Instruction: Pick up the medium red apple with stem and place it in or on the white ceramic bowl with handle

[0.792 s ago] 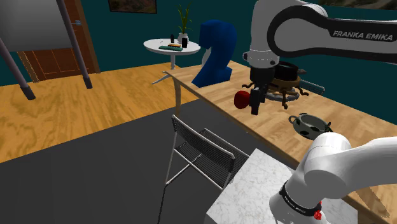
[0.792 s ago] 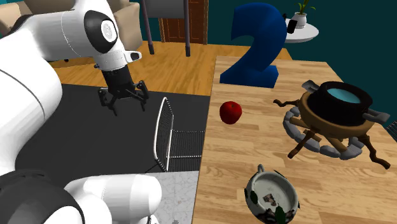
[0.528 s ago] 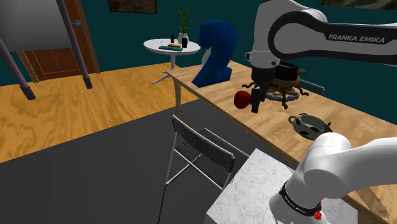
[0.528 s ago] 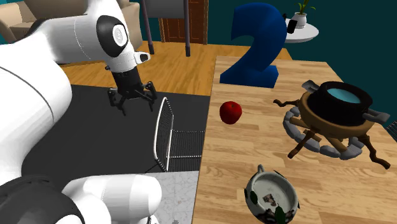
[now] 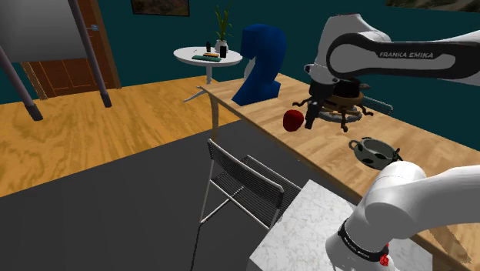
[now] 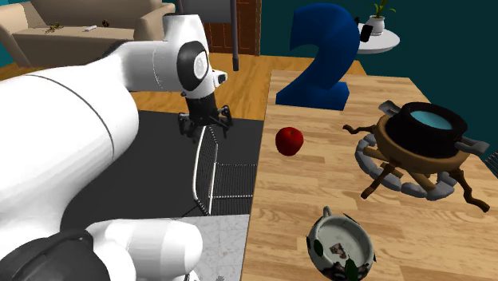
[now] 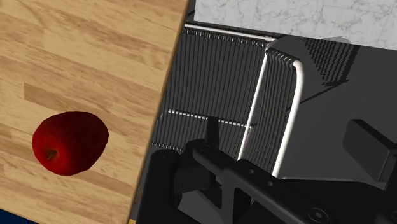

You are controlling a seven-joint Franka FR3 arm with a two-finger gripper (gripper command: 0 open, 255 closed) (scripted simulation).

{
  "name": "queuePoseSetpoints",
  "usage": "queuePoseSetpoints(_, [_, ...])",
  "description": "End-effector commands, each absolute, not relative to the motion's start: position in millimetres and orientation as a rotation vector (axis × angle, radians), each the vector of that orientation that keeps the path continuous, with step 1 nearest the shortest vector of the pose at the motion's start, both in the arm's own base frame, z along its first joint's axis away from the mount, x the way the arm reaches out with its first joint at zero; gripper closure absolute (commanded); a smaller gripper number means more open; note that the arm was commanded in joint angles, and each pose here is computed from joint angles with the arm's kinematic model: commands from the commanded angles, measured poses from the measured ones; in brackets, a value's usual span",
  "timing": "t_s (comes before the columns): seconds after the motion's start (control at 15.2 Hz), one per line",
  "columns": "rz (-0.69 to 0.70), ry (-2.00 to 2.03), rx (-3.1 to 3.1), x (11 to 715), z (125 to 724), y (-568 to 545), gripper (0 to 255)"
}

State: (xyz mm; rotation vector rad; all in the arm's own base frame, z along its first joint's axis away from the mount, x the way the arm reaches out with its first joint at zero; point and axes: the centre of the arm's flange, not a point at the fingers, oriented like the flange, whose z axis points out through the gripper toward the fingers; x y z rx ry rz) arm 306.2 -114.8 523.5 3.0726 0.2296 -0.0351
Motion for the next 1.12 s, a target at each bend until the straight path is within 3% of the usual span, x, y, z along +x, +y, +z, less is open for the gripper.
queuePoseSetpoints(0.0, [0.019, 0.238, 3.075, 311, 514, -137, 0])
queuePoseSetpoints(1.06, [0.422, 0.287, 3.076, 360, 455, -330, 0])
